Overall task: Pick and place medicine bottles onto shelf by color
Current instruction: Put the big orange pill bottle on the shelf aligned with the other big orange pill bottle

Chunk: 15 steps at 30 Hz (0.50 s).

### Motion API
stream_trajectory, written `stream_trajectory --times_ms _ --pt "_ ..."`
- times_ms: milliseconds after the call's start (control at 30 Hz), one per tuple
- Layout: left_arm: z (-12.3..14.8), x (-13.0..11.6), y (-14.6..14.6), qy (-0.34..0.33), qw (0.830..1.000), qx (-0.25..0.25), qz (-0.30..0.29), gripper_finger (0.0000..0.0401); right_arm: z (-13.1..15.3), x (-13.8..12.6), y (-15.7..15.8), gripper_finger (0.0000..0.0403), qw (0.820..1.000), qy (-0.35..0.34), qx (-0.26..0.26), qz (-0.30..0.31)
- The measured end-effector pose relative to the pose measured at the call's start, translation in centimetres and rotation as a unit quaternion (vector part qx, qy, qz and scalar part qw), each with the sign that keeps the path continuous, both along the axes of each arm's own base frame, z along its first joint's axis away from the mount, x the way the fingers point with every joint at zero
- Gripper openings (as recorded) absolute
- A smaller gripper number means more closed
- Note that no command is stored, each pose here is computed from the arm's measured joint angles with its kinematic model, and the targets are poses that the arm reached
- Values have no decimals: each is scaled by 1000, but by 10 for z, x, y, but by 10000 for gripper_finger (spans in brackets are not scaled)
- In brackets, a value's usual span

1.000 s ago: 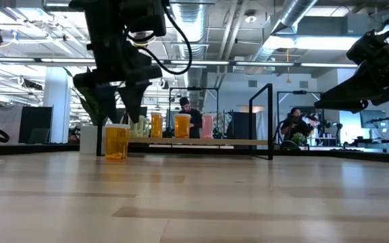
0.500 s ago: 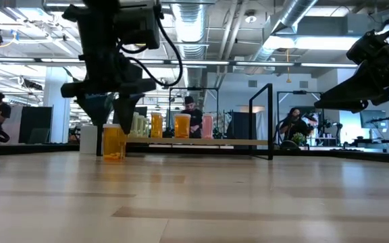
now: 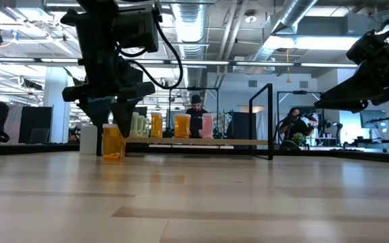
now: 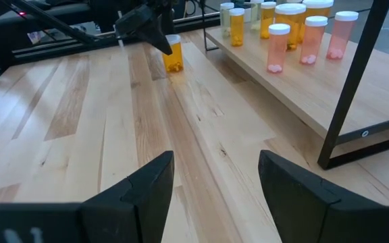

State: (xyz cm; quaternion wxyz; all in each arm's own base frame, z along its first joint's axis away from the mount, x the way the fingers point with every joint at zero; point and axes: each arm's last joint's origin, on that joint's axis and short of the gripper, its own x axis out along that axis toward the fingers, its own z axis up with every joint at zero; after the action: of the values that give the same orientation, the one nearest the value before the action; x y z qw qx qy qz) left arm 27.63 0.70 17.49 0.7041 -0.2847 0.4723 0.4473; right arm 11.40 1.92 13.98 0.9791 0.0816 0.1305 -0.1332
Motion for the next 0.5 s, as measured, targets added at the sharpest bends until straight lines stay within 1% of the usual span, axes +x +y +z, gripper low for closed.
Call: stream_trajectory --times_ms 167,267,367,500 --pt "0 0 0 0 1000 1 -5 198 0 0 0 240 1000 0 0 0" --pt "0 2 0 -9 1000 0 -7 184 0 0 0 240 1000 0 0 0" --pt "4 6 -1 -19 1000 -4 -10 184 0 0 0 240 1000 0 0 0" --pt "13 12 -1 -31 999 -5 -28 199 0 0 0 240 1000 0 0 0"
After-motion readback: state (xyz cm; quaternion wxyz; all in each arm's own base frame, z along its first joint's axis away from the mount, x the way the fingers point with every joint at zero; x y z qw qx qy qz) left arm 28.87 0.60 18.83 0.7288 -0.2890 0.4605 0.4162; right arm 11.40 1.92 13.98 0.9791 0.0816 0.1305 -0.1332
